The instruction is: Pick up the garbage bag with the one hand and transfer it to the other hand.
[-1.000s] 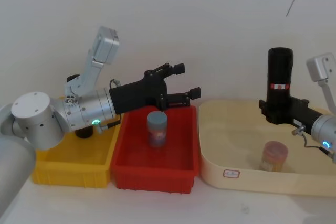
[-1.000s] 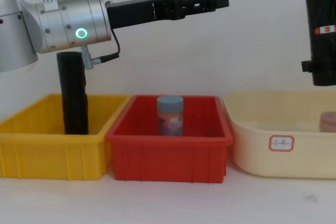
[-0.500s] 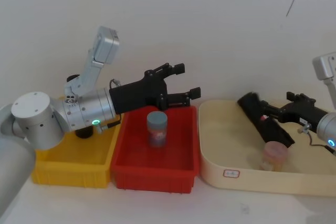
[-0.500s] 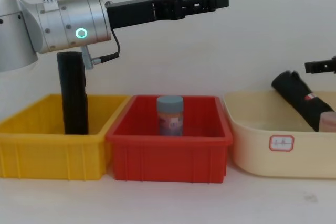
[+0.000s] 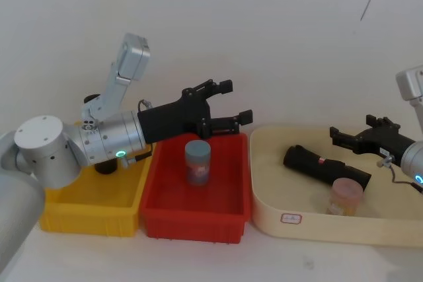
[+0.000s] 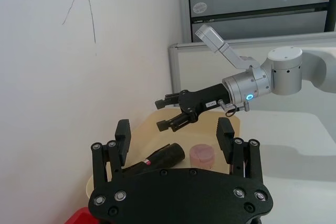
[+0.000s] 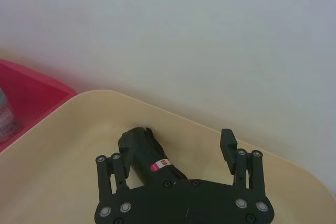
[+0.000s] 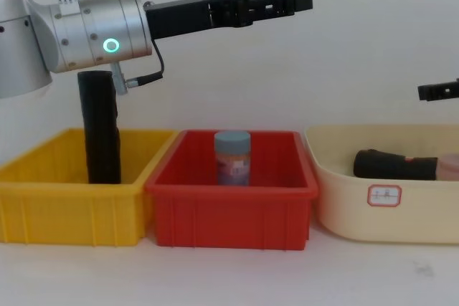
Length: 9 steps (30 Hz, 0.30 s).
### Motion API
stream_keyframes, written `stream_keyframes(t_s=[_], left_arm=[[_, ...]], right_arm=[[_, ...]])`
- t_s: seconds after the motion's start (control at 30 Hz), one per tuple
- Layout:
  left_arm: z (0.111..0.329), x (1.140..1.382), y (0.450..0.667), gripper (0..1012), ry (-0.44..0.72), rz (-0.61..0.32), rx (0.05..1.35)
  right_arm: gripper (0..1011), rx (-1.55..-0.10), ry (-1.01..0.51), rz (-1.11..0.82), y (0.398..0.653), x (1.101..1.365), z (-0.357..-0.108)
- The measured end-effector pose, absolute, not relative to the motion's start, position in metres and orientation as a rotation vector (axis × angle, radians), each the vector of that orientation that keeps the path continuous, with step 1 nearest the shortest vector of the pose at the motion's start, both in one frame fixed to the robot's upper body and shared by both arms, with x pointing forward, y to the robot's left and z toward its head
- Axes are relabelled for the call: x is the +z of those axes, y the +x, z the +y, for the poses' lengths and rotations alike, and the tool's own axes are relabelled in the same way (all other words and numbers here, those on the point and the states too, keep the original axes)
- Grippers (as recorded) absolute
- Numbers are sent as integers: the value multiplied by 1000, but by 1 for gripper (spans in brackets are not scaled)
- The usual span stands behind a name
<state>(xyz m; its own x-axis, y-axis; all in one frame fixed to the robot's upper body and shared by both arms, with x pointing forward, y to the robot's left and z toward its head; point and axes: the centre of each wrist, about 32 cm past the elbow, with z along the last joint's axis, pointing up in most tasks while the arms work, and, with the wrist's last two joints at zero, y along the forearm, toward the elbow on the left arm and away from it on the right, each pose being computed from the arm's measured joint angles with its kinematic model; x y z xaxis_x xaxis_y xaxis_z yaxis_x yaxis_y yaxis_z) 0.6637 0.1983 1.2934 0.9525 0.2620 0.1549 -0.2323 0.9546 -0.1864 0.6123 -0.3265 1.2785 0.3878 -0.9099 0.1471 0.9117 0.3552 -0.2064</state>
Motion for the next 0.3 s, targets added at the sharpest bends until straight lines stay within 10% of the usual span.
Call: stream_keyframes(t_s=[0.3], left_arm=[[198, 1293, 664, 1001, -167, -180, 252]], right_arm=[[1001, -1179, -272, -7, 612, 1279, -327]])
